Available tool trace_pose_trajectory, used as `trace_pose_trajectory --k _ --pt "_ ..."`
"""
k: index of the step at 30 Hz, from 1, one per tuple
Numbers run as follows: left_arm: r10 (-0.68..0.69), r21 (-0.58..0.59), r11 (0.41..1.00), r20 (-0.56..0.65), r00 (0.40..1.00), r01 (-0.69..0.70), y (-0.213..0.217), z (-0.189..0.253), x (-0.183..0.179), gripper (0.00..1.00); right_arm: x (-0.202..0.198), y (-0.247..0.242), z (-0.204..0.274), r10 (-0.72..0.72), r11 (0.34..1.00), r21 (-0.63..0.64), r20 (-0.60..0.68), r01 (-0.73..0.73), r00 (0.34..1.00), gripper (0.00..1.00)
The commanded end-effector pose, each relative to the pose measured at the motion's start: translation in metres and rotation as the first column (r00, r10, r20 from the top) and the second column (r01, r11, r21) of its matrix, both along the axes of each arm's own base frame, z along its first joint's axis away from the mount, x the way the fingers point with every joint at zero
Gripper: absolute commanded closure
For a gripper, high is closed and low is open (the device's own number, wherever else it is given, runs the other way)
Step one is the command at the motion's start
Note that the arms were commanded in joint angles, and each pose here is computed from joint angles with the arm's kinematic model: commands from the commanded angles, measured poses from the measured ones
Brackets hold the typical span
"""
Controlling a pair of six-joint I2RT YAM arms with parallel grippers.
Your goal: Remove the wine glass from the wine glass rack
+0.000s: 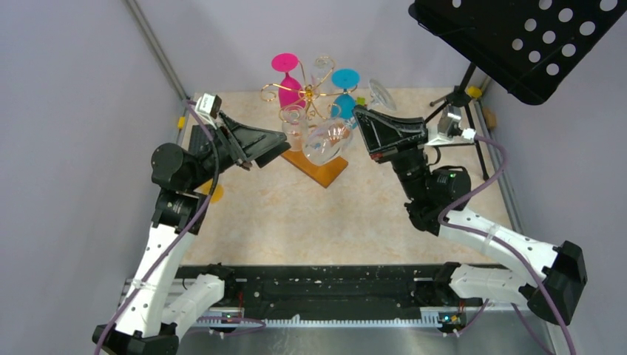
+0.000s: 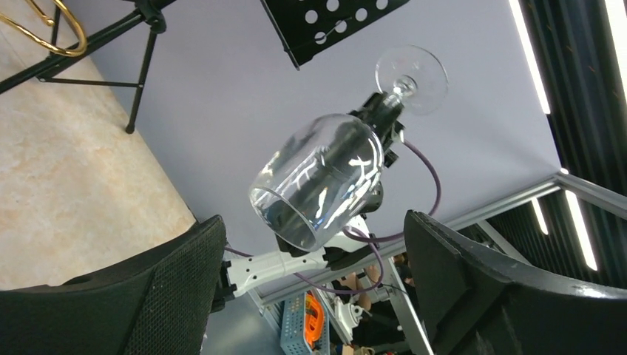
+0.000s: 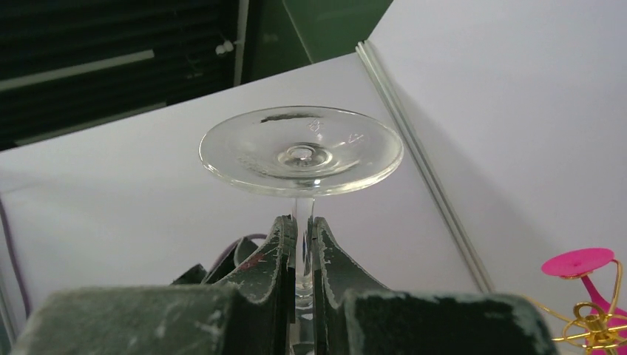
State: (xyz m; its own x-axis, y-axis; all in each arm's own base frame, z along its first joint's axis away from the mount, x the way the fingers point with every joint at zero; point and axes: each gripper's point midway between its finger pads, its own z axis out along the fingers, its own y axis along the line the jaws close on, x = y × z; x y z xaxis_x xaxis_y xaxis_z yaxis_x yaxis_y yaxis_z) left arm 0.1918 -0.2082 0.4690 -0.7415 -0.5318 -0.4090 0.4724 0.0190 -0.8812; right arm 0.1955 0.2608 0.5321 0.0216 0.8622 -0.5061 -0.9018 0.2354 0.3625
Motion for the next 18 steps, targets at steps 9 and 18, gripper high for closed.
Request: trace_pose_trajectory --k 9,18 --pt "-0.124 -0.138 0.981 0.073 0.99 0.133 -0.005 0.023 -0.024 0.07 0.007 -0.009 0.023 0.096 0.969 0.235 -0.042 -0.083 0.995 1.0" --pt "-0.202 -0.255 0.946 0.016 0.979 0.2 -0.01 0.031 -0.034 0.33 0.011 0.001 0.016 0.121 0.964 0.244 -0.032 -0.11 0.992 1.0"
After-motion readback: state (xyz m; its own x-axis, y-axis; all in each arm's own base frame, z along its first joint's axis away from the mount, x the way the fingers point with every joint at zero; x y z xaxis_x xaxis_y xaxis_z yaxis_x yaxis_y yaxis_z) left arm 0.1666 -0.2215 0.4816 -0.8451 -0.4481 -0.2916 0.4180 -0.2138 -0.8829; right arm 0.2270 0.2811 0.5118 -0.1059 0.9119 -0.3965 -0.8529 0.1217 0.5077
